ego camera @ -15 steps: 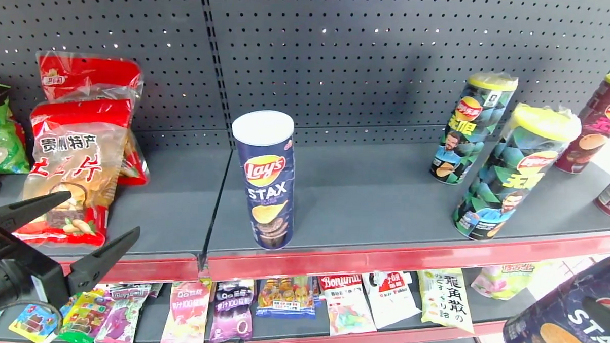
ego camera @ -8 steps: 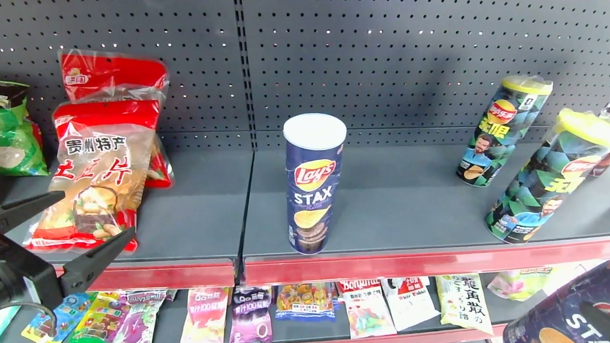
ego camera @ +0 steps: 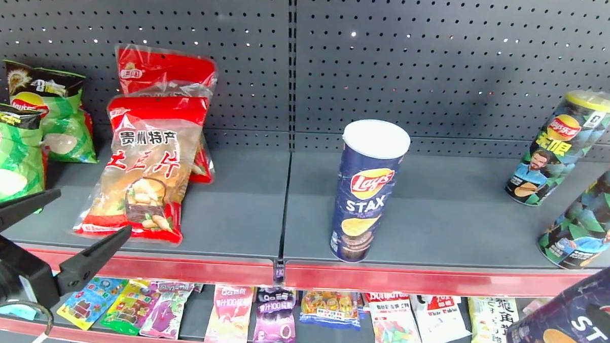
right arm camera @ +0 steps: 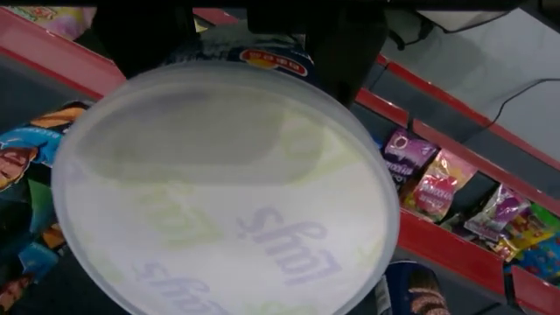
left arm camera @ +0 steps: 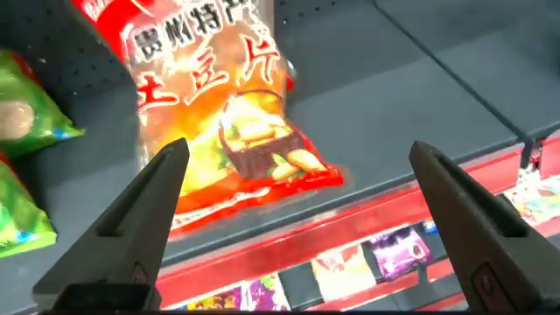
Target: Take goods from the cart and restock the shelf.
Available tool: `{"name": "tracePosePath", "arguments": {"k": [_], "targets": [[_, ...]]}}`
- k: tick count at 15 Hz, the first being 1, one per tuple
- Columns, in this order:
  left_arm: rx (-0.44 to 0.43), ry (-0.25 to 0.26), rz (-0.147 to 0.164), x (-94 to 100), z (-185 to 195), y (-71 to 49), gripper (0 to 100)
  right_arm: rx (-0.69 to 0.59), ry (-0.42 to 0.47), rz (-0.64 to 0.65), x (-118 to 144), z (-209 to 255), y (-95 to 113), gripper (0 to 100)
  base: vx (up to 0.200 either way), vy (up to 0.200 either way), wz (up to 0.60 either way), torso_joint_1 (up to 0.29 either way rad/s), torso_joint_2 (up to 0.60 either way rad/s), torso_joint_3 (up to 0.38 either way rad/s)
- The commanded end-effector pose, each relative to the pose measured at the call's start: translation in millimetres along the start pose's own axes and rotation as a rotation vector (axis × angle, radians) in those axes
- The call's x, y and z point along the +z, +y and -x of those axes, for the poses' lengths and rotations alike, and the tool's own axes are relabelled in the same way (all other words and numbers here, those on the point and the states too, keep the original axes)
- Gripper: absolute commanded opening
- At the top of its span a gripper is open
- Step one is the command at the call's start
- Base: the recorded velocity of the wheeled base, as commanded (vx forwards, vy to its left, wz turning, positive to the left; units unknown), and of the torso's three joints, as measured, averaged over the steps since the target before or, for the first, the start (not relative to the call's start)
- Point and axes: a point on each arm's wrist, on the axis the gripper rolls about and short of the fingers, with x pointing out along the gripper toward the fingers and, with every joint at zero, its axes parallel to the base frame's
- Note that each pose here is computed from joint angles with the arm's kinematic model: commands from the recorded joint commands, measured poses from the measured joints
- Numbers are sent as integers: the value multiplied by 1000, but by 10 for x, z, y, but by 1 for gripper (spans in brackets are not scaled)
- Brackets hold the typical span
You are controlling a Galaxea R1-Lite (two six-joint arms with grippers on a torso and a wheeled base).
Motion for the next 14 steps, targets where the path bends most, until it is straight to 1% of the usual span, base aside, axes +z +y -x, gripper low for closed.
{"name": "tracePosePath", "arguments": {"k": [1,3,5,7,8,10,11,12,13,14], "targets": [[-2,4,0,-3,-10,-1,100,1,-8,2,8,6,0,0,0,0,0,0,0,0],[-7,4,-3,-22,4,-7,100,18,-23,2,90,-18,-14,0,0,0,0,0,0,0],[-18,-16,-5,-39,75,-14,100,93,-31,3,245,-120,-40,0,0,0,0,0,0,0],[-83,-58,-5,-110,225,-40,100,163,-44,3,523,-308,-101,0,0,0,0,0,0,0],[-76,-69,-5,-169,325,-45,100,189,-43,3,665,-443,-139,0,0,0,0,0,0,0],[-35,-69,-3,-279,519,-44,100,245,-24,4,823,-726,-155,0,0,0,0,0,0,0],[-30,-57,-3,-335,632,-46,100,283,-35,9,927,-869,-122,0,0,0,0,0,0,0],[-31,-51,-4,-351,664,-47,100,289,-33,10,947,-919,-115,0,0,0,0,0,0,0],[-49,-21,-5,-446,798,-61,100,299,-13,10,1067,-1201,-133,0,0,0,0,0,0,0],[-52,-17,-4,-502,888,-67,100,303,-9,10,1143,-1394,-146,0,0,0,0,0,0,0]]}}
